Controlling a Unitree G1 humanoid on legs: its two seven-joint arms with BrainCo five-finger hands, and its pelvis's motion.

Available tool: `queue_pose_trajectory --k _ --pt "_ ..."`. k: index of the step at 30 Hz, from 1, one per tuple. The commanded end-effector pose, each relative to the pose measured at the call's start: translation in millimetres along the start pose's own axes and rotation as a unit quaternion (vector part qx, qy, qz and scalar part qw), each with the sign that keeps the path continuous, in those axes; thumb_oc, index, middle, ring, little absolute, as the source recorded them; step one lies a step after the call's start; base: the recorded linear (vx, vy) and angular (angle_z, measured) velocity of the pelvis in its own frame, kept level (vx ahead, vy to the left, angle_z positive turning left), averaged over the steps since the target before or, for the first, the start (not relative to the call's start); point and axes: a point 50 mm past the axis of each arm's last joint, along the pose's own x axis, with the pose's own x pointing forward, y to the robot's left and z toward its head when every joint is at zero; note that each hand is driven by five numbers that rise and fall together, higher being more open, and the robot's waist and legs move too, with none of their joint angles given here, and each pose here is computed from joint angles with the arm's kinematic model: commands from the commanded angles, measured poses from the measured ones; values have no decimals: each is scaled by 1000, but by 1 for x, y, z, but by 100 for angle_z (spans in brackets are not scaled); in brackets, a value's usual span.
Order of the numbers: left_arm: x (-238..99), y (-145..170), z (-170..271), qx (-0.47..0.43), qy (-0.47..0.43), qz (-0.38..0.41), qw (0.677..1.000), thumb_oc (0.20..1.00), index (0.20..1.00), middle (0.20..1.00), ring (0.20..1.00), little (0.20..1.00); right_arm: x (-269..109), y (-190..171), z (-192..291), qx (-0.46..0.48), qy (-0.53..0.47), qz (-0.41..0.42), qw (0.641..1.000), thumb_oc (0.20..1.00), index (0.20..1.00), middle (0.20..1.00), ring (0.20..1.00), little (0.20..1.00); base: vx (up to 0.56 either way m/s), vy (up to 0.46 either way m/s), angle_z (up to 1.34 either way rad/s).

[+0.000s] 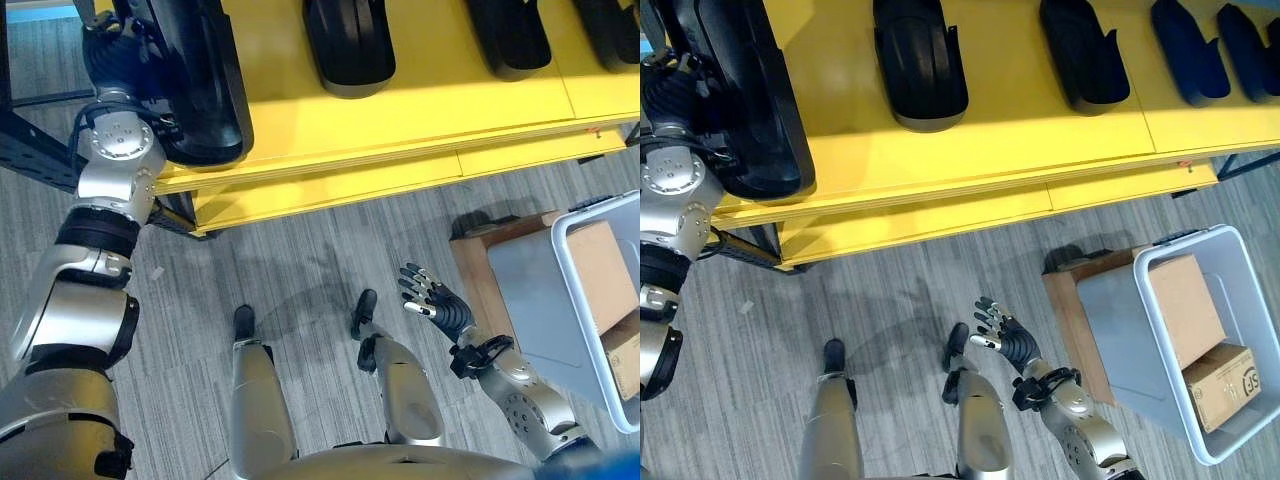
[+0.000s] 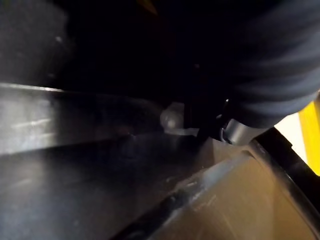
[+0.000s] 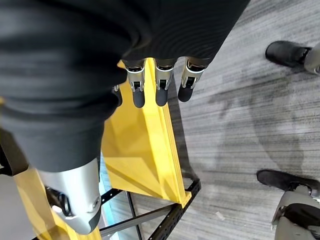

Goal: Move parts from the plastic box to the shelf.

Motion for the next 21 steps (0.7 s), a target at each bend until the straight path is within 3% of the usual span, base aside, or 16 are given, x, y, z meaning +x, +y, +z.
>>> queue_pose_trajectory --k 1,21 --pt "17 16 48 -57 -64 25 996 200 200 200 200 200 -11 -12 7 -18 -10 -16 1000 1000 1000 1000 1000 1000 17 12 -12" --pt "28 33 52 -146 -31 75 986 200 200 200 200 200 -16 -16 -1 6 2 -37 999 1000 1000 1000 1000 1000 11 11 -3"
